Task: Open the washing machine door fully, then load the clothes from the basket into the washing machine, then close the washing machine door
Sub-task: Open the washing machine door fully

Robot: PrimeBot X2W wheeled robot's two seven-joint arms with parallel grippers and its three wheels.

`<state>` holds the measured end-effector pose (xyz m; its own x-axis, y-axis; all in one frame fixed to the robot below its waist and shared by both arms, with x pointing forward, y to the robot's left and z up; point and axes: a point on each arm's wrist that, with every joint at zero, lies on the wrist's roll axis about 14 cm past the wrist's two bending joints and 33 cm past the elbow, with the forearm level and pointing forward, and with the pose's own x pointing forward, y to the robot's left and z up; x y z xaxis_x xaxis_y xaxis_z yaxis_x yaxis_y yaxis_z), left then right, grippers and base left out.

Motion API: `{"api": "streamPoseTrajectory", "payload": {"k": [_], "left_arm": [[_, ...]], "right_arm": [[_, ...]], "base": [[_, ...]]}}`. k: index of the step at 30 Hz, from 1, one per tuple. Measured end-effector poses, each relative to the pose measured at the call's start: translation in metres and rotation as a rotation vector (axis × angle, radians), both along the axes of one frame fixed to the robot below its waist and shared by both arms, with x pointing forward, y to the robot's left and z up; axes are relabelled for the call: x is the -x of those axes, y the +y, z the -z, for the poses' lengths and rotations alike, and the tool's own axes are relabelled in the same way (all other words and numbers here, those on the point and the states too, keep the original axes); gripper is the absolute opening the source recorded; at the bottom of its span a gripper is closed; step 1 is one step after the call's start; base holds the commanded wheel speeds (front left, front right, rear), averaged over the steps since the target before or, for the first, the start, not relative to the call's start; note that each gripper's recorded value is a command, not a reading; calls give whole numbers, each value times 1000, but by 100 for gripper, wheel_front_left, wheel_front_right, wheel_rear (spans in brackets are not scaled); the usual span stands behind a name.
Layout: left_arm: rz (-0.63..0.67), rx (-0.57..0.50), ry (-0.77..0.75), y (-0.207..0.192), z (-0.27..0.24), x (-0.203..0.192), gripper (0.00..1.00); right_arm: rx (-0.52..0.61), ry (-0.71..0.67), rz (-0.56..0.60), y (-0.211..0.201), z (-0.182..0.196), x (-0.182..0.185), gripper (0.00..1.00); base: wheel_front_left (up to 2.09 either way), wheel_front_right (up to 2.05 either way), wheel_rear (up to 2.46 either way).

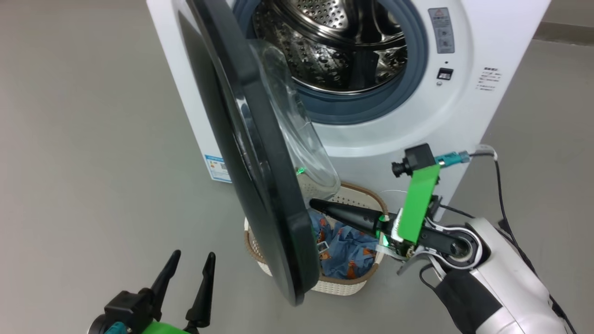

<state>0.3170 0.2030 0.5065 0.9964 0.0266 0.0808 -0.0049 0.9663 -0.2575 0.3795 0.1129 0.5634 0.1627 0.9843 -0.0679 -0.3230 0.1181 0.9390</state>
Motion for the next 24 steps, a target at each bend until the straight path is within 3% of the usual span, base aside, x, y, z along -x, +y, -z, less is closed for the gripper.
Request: {"api": "streamPoseTrajectory", "payload": {"k": [2, 3, 4, 5, 16, 24], "left_arm": [[9, 3, -1, -1, 0, -1, 100], [14, 1, 0, -2, 0, -2, 100], [18, 1, 0, -2, 0, -2, 100], [23, 0, -1, -3, 0, -3, 100], [56, -7, 5, -5, 3, -3, 100], [75, -3, 4, -10, 3, -8, 100]], "right_arm": [[7, 1, 46, -9, 4, -5, 42], [15, -2, 67, -15, 7, -7, 51], [21, -3, 86, -20, 9, -8, 81], [24, -3, 108, -25, 11, -10, 100], [59, -3, 373, -93, 35, -17, 100], [152, -11, 533, -146, 65, -11, 100]], "base": [[0, 0, 0], [0, 0, 0], [0, 0, 0], [0, 0, 0], [0, 0, 0], [0, 0, 0]]}}
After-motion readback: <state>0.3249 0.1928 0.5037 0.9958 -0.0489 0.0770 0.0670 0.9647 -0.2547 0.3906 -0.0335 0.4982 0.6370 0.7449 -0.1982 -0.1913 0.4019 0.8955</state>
